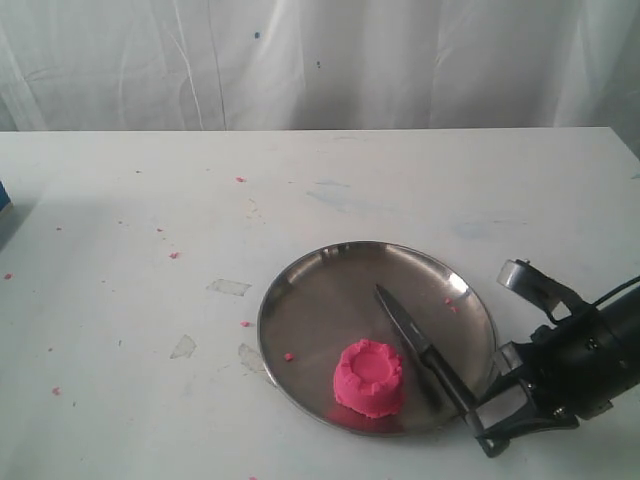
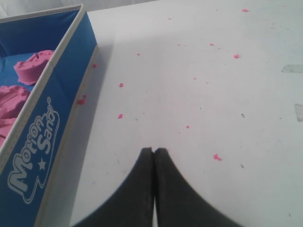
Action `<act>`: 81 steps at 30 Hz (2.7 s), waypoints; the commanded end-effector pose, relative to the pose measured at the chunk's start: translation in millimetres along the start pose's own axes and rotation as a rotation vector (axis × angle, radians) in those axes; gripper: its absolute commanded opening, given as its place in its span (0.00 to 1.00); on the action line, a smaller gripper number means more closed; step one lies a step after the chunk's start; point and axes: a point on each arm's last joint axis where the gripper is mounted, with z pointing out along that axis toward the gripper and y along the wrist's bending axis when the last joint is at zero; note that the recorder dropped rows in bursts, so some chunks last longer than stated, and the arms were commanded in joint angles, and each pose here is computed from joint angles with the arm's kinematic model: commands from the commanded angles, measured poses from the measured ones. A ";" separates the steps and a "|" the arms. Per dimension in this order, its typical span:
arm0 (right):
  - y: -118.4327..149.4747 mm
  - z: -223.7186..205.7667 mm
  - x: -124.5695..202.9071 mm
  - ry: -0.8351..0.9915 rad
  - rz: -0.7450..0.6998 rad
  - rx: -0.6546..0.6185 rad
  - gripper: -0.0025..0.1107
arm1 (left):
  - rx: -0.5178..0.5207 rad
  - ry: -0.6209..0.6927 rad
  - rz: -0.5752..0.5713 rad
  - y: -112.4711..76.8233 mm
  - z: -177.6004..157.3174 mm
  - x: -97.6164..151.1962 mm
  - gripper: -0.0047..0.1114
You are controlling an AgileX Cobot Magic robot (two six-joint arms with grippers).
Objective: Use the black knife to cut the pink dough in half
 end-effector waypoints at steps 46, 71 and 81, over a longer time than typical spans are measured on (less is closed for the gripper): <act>101.9 -59.0 -15.2 -0.584 -0.572 -0.281 0.02 | 0.123 -0.935 -0.499 10.0 -36.9 -72.0 0.04; 154.8 -75.8 38.5 -0.567 -0.664 0.125 0.02 | 0.358 -0.578 -0.536 -7.3 -14.7 -119.5 0.04; 136.9 -64.2 45.8 -0.373 -0.602 0.414 0.02 | 0.499 -0.013 -0.187 -36.5 70.2 -111.2 0.04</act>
